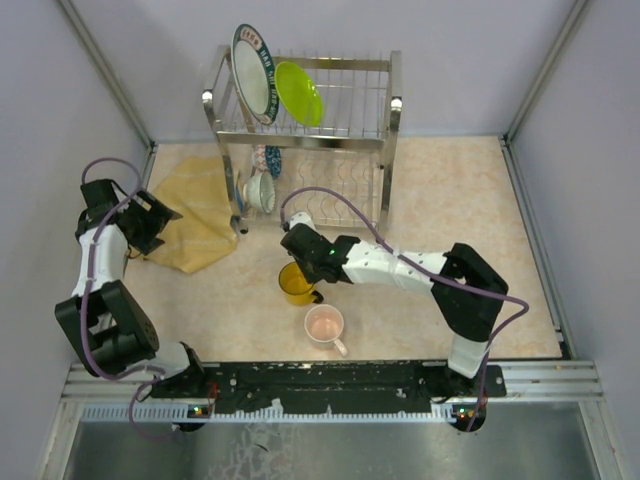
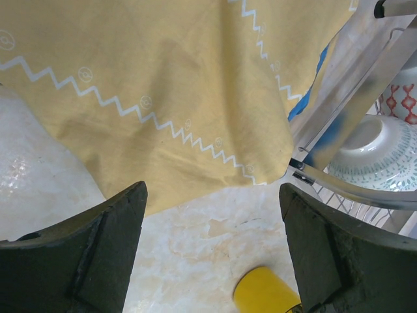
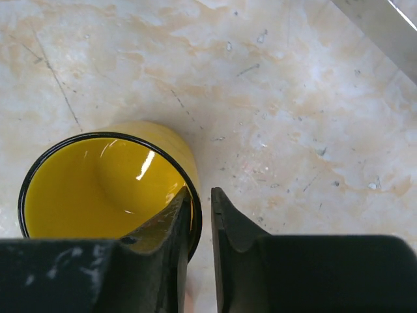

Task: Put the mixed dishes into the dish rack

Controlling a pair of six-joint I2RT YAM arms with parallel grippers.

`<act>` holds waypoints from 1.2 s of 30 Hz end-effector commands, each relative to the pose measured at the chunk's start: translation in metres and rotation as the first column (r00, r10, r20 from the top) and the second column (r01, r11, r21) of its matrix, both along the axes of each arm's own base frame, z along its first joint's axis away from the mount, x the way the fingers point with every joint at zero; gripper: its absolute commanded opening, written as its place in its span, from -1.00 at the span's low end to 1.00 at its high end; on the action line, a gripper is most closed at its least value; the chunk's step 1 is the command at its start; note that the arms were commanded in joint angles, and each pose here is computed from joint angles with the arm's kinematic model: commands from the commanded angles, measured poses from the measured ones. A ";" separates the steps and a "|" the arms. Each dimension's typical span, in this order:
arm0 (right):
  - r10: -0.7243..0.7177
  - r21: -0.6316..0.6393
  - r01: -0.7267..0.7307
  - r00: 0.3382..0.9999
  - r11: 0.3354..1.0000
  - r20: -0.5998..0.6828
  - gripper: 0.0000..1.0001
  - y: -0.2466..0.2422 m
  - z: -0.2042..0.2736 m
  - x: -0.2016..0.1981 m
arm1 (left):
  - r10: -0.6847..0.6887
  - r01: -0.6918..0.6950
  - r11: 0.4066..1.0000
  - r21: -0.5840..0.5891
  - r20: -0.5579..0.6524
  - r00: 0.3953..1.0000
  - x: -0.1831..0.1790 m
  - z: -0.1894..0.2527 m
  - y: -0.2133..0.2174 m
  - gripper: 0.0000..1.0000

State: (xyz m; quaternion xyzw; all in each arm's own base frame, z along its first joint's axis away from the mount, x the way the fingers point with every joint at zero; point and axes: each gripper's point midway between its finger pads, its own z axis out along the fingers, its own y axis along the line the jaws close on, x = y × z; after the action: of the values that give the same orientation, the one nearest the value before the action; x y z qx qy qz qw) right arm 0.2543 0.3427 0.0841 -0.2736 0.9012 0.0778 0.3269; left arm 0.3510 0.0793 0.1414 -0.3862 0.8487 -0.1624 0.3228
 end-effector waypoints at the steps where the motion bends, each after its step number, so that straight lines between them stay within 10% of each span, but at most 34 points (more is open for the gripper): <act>1: -0.081 0.021 0.079 0.995 0.997 0.056 -0.58 -0.011 0.017 0.008 | -0.016 0.015 1.000 0.013 0.066 0.998 0.001 0.017 -0.004 0.76; 12: 0.204 0.070 -0.212 0.973 0.975 0.108 0.33 0.020 0.048 0.001 | -0.040 0.039 0.999 0.009 0.070 0.997 -0.002 0.014 -0.010 0.75; 29: 0.427 -0.048 -0.425 0.901 0.904 0.071 0.32 0.068 0.017 0.020 | -0.053 0.051 0.998 0.042 0.064 0.997 0.002 0.016 -0.005 0.75; 36: 0.421 -0.051 -0.419 0.905 0.907 0.061 -0.17 0.067 0.009 0.020 | -0.053 0.050 0.997 0.053 0.059 0.997 0.004 0.015 -0.002 0.75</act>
State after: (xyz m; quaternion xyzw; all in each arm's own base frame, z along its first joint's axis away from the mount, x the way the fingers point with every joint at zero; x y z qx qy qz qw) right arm 0.2643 0.3993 0.0721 -0.4742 0.8208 0.1086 0.2995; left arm 0.3482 0.0739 0.1477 -0.3637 0.8518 -0.1655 0.3387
